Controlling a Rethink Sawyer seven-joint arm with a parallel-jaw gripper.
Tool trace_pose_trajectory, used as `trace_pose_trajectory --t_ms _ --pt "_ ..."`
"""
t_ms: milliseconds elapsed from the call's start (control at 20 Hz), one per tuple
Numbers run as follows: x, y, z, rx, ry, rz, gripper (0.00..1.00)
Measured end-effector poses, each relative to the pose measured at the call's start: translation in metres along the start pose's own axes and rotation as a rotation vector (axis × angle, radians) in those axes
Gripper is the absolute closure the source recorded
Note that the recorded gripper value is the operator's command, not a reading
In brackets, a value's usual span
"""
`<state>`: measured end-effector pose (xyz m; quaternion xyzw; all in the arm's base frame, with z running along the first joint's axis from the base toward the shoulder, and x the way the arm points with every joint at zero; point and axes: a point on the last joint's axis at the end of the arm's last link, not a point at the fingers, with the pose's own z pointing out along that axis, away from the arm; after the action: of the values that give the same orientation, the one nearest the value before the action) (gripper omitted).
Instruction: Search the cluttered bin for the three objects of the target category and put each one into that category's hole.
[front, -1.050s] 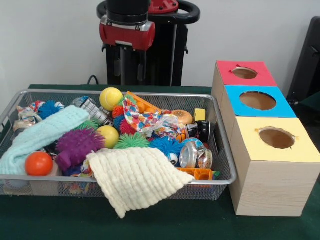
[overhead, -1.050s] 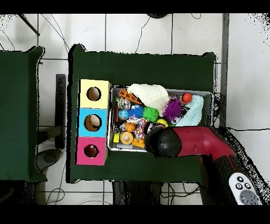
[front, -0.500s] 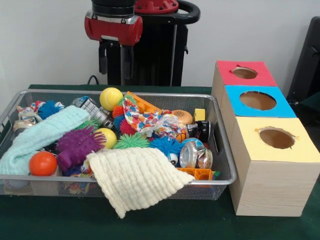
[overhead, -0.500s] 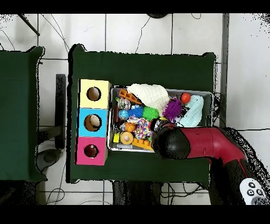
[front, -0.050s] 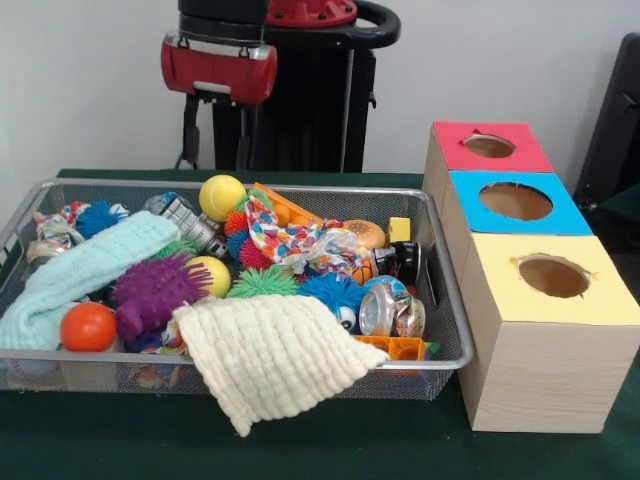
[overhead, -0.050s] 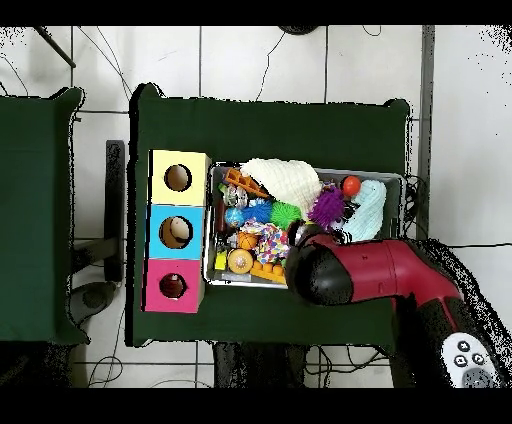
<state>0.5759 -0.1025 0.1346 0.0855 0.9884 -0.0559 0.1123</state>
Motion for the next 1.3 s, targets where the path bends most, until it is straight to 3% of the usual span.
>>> trace_pose_trajectory --t_ms 200,350,650,800,1050,1300 --pt "0.008 -0.003 0.01 0.034 -0.009 -0.041 0.0" --pt "0.014 -0.009 0.022 0.038 -0.018 -0.03 0.0" --pt "0.019 -0.036 0.043 0.001 -0.045 0.093 0.0" --pt "0.019 -0.055 0.052 -0.022 -0.043 0.194 0.0" --pt "0.026 -0.086 0.064 -0.037 -0.017 0.318 0.0" --pt "0.028 -0.105 0.076 -0.033 -0.005 0.361 0.0"
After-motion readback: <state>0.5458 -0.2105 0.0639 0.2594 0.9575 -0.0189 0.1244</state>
